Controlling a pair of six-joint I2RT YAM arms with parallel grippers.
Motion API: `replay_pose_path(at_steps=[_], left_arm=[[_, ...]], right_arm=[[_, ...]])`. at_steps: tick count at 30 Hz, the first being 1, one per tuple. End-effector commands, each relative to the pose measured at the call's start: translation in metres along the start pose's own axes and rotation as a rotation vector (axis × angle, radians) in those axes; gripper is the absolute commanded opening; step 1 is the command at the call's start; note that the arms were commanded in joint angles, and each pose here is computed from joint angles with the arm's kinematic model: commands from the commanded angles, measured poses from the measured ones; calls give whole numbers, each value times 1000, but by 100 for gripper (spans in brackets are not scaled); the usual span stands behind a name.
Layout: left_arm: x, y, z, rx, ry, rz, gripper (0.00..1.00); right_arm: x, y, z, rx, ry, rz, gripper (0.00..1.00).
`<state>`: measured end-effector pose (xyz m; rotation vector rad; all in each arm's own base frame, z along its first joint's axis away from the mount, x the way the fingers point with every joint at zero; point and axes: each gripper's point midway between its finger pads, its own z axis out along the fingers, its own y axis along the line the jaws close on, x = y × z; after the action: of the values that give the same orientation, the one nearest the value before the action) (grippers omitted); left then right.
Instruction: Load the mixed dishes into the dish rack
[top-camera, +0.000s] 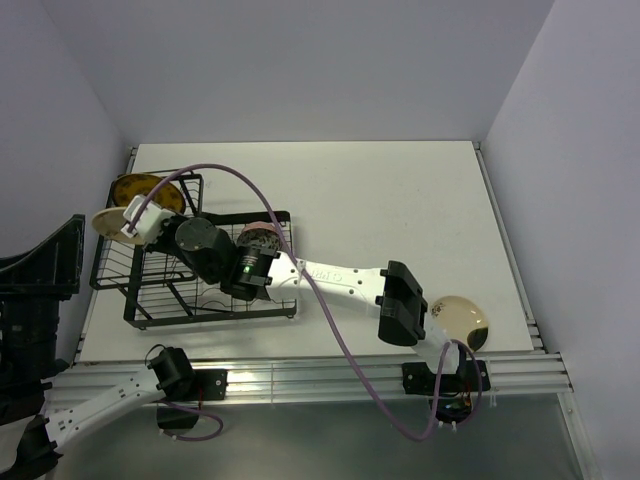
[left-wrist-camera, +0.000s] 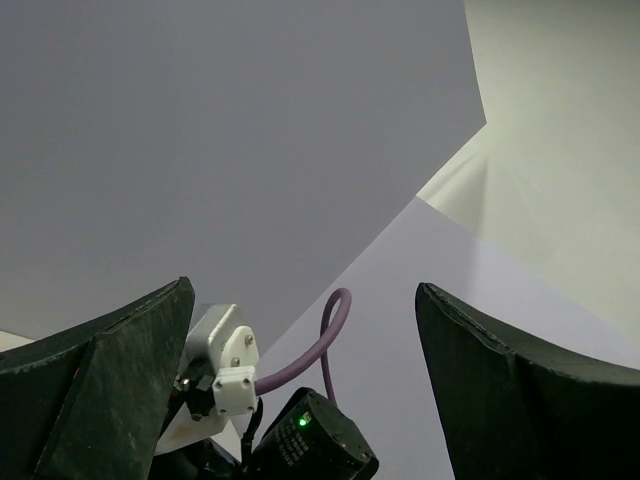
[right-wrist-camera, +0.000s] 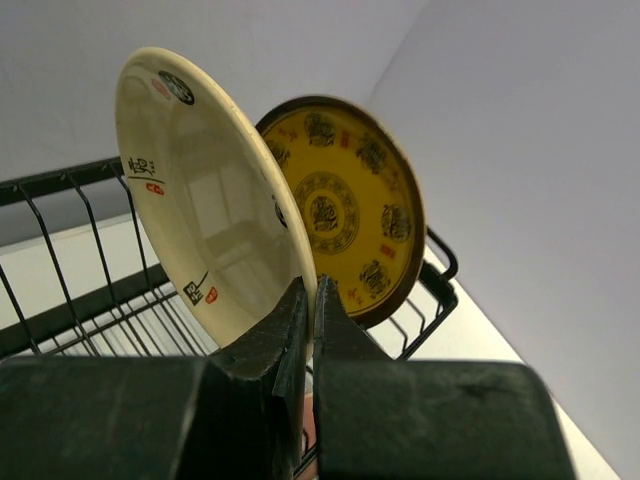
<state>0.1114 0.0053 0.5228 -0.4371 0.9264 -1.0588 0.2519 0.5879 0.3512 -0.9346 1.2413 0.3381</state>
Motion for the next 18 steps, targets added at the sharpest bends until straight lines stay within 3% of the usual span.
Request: replay_pose_path(at_steps=[1, 18], left_arm=[[-12, 0, -4, -7, -15, -29, 99], [-13, 0, -5, -12, -8, -45, 99]], right_arm=[[-28, -14, -3, 73, -50, 75, 0], [-14, -9, -9, 68, -35, 88, 0]])
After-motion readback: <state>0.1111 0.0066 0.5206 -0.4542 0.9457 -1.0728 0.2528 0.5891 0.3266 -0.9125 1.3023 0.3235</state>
